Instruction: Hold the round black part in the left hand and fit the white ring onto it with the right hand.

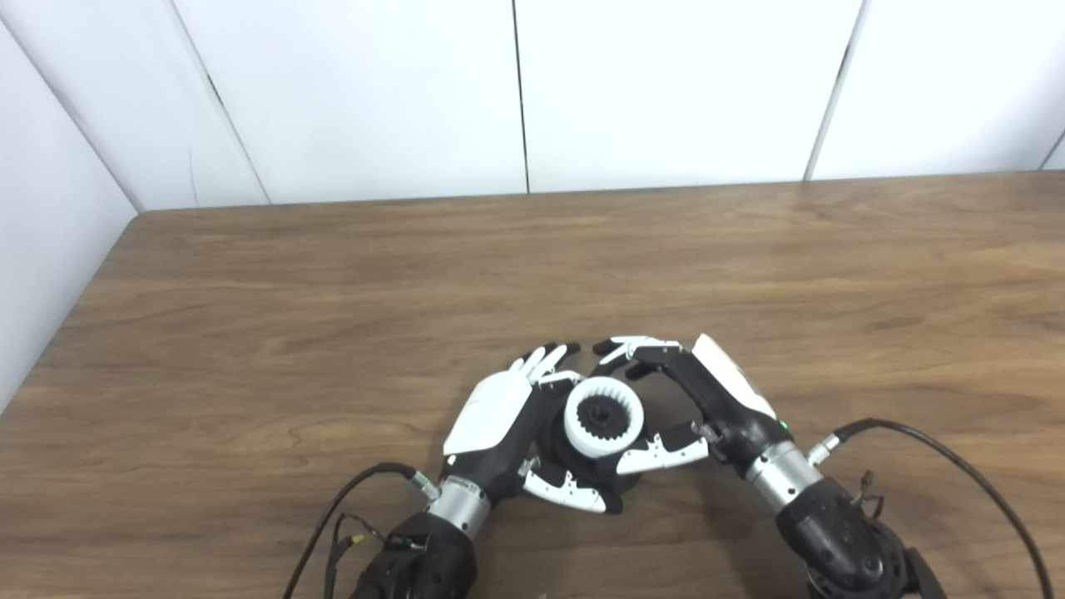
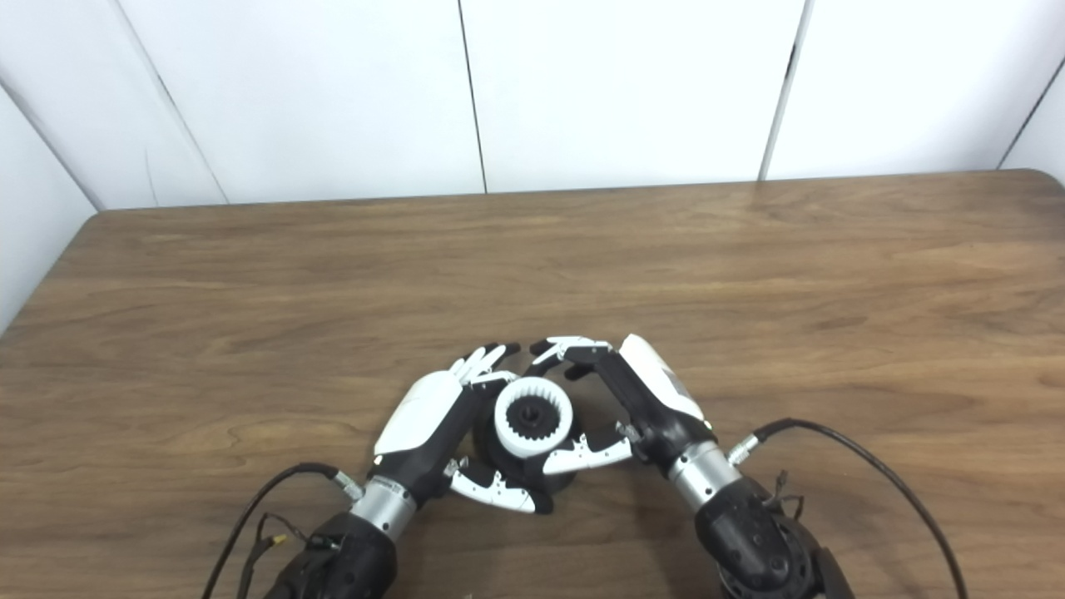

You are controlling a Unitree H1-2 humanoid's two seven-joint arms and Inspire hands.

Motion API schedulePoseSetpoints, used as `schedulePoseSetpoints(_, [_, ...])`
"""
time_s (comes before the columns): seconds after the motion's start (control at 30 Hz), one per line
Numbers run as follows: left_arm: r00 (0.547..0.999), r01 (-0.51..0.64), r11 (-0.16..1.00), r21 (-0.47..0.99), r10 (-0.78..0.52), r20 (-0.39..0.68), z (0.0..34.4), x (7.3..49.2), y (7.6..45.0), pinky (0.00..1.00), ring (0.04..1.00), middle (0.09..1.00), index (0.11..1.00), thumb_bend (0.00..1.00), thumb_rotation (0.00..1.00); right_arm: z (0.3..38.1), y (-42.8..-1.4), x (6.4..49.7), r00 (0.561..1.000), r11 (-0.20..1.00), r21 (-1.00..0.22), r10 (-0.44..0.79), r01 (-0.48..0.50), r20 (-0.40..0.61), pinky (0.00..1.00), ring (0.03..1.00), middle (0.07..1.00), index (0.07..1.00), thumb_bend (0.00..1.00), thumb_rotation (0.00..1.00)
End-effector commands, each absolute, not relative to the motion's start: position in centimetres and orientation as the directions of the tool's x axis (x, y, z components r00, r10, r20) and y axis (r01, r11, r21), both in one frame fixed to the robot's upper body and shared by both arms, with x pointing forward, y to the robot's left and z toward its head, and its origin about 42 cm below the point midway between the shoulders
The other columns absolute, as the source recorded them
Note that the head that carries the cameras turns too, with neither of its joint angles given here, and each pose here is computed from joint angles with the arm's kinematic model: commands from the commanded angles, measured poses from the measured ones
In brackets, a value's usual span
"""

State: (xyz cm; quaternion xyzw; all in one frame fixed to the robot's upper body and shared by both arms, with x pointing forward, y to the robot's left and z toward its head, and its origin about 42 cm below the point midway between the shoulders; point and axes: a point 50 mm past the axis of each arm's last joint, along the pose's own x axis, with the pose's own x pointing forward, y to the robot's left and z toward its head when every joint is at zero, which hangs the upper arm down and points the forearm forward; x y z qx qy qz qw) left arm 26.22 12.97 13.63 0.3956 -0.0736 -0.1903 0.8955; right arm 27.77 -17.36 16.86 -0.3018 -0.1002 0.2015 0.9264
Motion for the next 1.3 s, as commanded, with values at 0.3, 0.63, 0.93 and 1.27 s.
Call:
schedulePoseSetpoints(0.3, [0.919, 0.270, 0.600, 0.753, -0.395, -0.014, 14.1, 26.3, 13.9, 1.00, 1.000, 0.971, 0.589, 1.00, 0.24, 16.3, -18.6, 27.3, 0.925, 0.771, -0.580, 0.372, -0.264, 0.074, 0.72, 0.818, 0.794, 0.484, 0.52, 0.14])
schedulePoseSetpoints(0.63, [0.917, 0.269, 0.598, 0.755, -0.398, -0.012, 14.2, 26.4, 14.0, 1.00, 1.000, 0.970, 0.588, 1.00, 0.25, 16.4, -18.7, 27.4, 0.926, 0.758, -0.594, 0.373, -0.270, 0.055, 0.72, 0.818, 0.811, 0.491, 0.52, 0.15])
schedulePoseSetpoints(0.93, [0.917, 0.272, 0.598, 0.754, -0.399, -0.014, 14.2, 26.4, 13.9, 1.00, 1.000, 0.971, 0.589, 1.00, 0.25, 16.9, -18.8, 27.6, 0.903, 0.665, -0.674, 0.429, -0.321, -0.007, 0.71, 0.845, 0.900, 0.839, 0.98, 0.40])
schedulePoseSetpoints(1.27, [0.917, 0.269, 0.599, 0.754, -0.399, -0.011, 14.2, 26.5, 13.9, 1.00, 1.000, 0.970, 0.588, 1.00, 0.25, 17.3, -18.9, 27.9, 0.880, 0.608, -0.694, 0.468, -0.385, -0.077, 0.75, 0.900, 0.970, 0.974, 1.00, 0.47])
